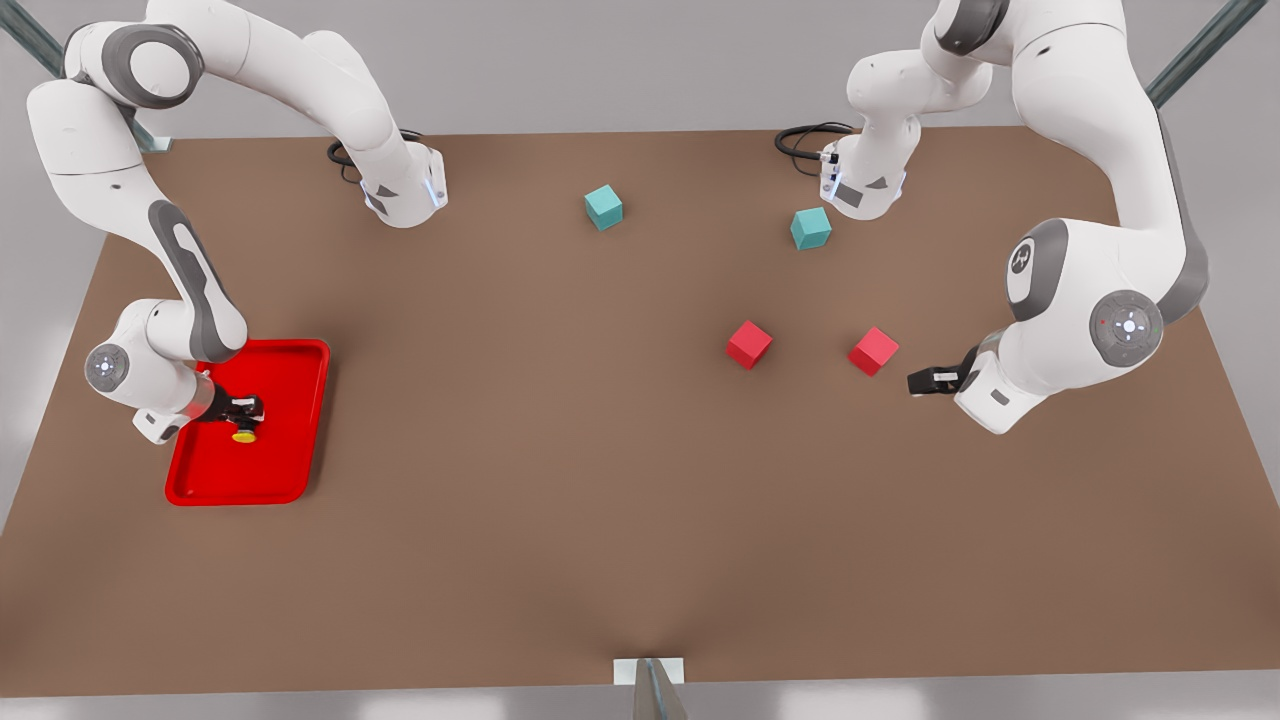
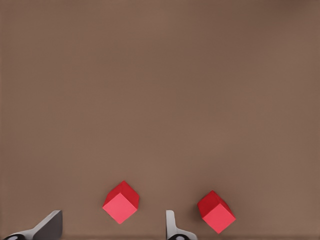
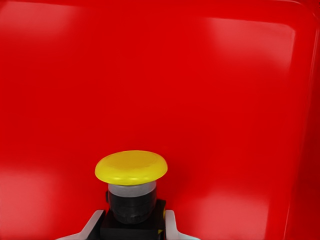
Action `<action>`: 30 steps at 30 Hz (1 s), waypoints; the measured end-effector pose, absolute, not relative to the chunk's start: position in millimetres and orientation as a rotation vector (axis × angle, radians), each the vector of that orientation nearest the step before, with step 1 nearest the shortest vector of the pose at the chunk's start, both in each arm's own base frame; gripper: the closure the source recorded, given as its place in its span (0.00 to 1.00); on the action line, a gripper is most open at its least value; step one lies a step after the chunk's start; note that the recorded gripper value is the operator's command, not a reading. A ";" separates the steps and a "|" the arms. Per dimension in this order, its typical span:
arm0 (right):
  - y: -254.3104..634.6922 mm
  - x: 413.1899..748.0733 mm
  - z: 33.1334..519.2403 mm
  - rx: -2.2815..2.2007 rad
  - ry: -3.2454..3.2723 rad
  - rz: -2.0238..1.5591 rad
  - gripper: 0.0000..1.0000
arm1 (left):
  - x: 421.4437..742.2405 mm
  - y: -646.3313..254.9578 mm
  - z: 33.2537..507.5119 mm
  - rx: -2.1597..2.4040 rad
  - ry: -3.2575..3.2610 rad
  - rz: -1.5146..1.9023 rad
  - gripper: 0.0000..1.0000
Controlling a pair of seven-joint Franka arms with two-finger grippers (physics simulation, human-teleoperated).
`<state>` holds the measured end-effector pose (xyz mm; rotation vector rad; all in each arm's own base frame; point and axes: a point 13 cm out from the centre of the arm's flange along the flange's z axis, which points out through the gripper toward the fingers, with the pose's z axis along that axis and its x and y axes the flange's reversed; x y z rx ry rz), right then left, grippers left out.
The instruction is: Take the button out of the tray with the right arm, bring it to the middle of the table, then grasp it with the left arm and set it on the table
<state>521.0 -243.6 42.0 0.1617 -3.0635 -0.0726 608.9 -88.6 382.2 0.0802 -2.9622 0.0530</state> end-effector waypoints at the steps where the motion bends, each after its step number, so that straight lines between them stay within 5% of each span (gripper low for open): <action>1: -243.1 521.3 42.2 0.161 -3.064 -0.072 0.45 | 608.9 -88.6 381.9 0.080 -2.962 0.053 0.00; 18: -233.1 531.8 96.1 0.219 -3.067 0.040 0.49 | 607.6 -89.3 383.1 0.080 -2.959 0.051 0.00; 23: -133.7 559.8 147.5 0.363 -3.043 0.042 0.50 | 607.4 -89.0 384.2 0.081 -2.960 0.051 0.00; 30: 32.0 557.7 196.6 0.431 -2.996 -0.061 0.50 | 607.3 -88.9 383.9 0.081 -2.959 0.050 0.00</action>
